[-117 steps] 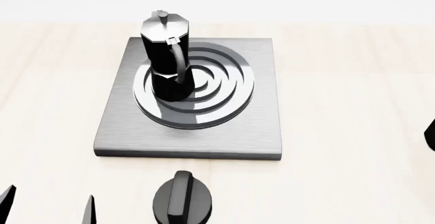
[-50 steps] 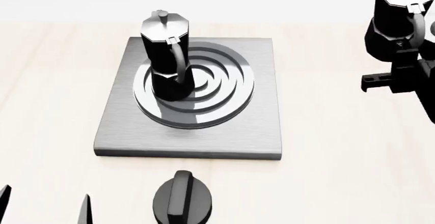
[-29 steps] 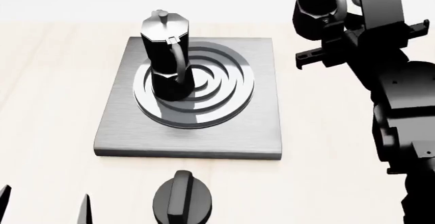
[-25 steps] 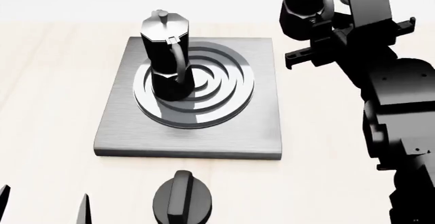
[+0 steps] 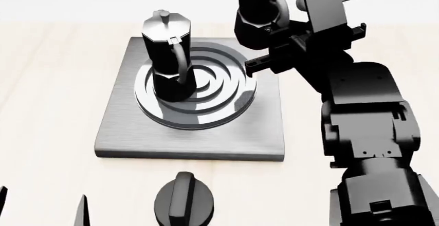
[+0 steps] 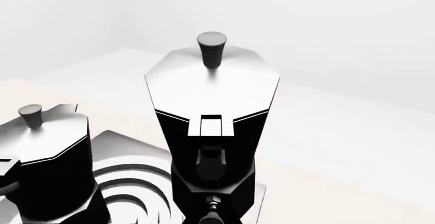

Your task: Put both moka pots on the stove.

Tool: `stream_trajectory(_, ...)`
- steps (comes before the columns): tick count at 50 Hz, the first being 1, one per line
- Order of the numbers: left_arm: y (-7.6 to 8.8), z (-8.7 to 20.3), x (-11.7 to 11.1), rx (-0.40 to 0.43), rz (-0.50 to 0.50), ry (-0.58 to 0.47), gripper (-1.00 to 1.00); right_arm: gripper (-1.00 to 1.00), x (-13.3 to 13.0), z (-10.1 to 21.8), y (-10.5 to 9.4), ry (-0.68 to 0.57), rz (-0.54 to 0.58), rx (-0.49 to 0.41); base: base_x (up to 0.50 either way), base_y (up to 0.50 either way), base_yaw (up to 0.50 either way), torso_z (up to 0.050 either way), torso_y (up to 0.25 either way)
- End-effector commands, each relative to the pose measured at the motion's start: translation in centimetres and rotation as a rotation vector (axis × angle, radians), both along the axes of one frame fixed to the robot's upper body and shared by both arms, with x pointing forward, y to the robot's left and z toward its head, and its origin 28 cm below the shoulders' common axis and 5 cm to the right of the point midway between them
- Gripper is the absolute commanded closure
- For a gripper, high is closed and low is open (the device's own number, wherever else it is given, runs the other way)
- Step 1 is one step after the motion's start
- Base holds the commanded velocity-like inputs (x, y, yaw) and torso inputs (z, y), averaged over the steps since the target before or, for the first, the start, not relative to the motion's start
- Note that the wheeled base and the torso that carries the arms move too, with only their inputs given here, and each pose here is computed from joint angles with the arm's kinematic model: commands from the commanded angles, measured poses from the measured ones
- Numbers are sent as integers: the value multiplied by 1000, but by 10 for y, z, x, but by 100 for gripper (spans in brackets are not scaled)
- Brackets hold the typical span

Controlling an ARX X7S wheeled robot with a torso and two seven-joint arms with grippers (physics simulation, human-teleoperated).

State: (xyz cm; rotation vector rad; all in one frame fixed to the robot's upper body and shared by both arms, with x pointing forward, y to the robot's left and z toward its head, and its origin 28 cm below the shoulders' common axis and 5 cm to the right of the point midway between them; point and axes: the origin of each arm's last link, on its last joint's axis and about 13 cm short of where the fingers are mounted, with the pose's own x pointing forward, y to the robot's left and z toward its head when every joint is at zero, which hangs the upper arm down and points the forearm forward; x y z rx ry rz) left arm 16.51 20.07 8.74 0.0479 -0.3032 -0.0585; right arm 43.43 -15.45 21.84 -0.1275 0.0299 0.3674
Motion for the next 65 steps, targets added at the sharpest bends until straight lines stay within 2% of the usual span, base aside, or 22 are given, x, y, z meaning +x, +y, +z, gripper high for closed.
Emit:
stream_trajectory(1, 1, 0, 0, -2, 2, 0, -100, 100, 2, -2, 22, -13, 14, 51, 0, 0, 0, 0, 10)
stream_trajectory(20, 1, 0, -1, -6, 2, 0, -100, 100, 0, -21, 40, 15, 16, 57, 0, 0, 0, 0, 1)
stream_trajectory(34, 1, 0, 0, -7, 4, 1, -100, 100, -2, -35, 49, 50, 27, 27, 0, 0, 0, 0, 1)
stream_trajectory(65, 1, -1, 1, -6, 3, 3, -100, 100, -7, -54, 51, 115, 33, 31, 0, 0, 0, 0, 1)
